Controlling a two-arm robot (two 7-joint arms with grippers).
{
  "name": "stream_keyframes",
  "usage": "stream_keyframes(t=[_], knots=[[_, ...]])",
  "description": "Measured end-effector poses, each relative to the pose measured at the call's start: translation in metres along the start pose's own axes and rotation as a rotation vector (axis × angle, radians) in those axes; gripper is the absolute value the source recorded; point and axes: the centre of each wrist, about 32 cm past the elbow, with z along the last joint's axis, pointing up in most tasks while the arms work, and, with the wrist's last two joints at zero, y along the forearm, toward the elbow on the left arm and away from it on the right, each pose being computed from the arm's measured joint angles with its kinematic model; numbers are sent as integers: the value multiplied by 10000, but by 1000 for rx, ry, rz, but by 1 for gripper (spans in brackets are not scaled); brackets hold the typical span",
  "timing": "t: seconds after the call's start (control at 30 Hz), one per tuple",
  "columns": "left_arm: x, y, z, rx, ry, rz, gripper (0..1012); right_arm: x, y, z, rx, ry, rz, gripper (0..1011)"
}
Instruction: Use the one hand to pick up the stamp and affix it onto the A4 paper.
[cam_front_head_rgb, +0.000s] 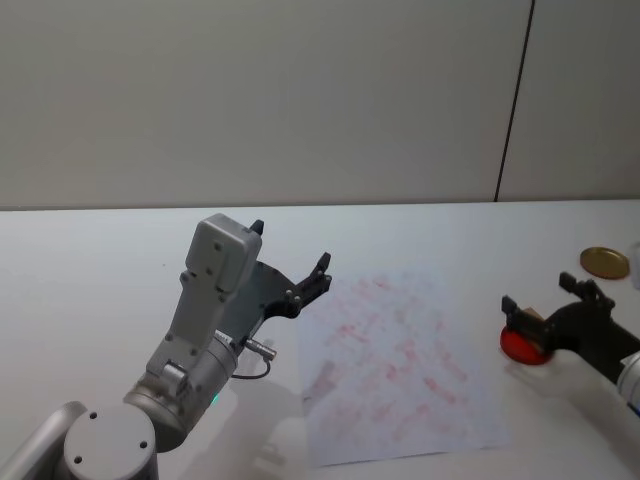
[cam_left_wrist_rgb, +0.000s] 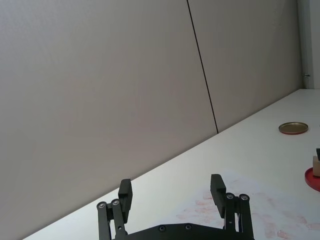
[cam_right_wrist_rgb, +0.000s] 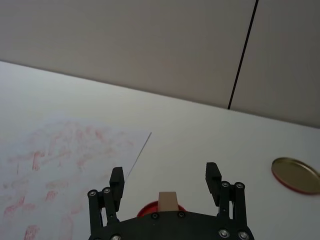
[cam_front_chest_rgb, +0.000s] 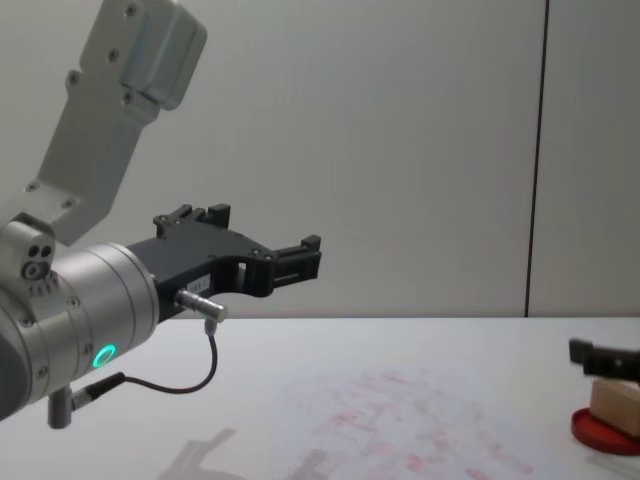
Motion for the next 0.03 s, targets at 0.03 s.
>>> stream_keyframes(t=[0.03], knots=[[0,0,0,0,0,0,993,-19,-14,33,15,-5,-4,1001]])
